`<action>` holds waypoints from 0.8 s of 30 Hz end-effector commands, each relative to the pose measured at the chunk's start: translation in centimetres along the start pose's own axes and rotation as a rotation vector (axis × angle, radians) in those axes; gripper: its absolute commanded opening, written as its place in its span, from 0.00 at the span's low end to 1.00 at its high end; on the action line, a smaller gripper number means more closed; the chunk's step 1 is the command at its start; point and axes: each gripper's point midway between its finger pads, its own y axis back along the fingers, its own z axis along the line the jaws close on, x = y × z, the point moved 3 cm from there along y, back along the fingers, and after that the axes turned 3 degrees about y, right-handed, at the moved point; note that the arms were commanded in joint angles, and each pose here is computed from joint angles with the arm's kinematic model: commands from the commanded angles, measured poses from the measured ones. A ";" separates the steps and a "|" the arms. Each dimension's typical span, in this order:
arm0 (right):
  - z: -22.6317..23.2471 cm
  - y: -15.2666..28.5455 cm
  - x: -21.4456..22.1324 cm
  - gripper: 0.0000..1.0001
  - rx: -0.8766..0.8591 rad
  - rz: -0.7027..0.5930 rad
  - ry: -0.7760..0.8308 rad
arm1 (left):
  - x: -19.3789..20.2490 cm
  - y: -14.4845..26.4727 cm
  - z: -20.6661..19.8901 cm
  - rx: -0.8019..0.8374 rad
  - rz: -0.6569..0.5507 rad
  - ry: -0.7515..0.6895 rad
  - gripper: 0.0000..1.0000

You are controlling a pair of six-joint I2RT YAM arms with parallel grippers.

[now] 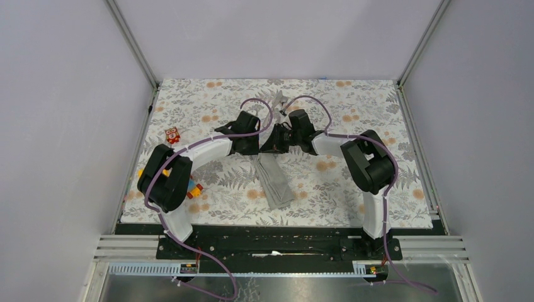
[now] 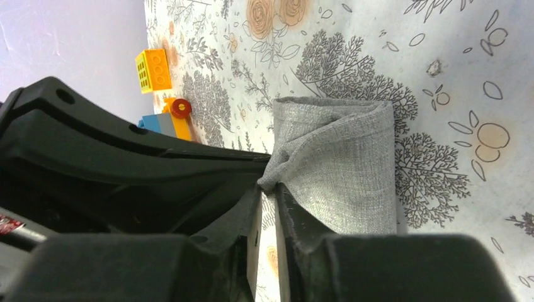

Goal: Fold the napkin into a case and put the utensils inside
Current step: Stuff the top corner of the smaller-rectangle-folded napkin into the folded napkin.

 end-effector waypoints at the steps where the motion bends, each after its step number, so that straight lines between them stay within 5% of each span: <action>1: 0.0 -0.9 -0.6 0.18 0.009 -0.008 0.006 | -1.9 1.5 -1.4 0.070 -0.080 0.018 0.00; 5: -0.6 -1.5 -0.2 0.18 0.011 0.004 -0.009 | -2.2 1.8 -1.6 0.083 -0.097 0.023 0.00; 9: -0.4 -2.8 0.4 0.08 -0.015 0.017 -0.022 | -2.1 1.7 -1.9 0.109 -0.109 0.038 0.00; 14: -1.0 -6.0 1.6 0.11 -0.083 0.035 -0.053 | -1.2 1.3 -2.4 0.150 -0.073 0.075 0.00; 19: -0.7 -3.7 0.8 0.32 -0.089 0.007 -0.039 | -0.9 2.0 -0.8 0.102 -0.094 0.115 0.00; 24: -0.4 0.0 0.2 0.40 -0.133 -0.004 -0.072 | -0.9 2.1 1.2 0.050 -0.109 0.138 0.00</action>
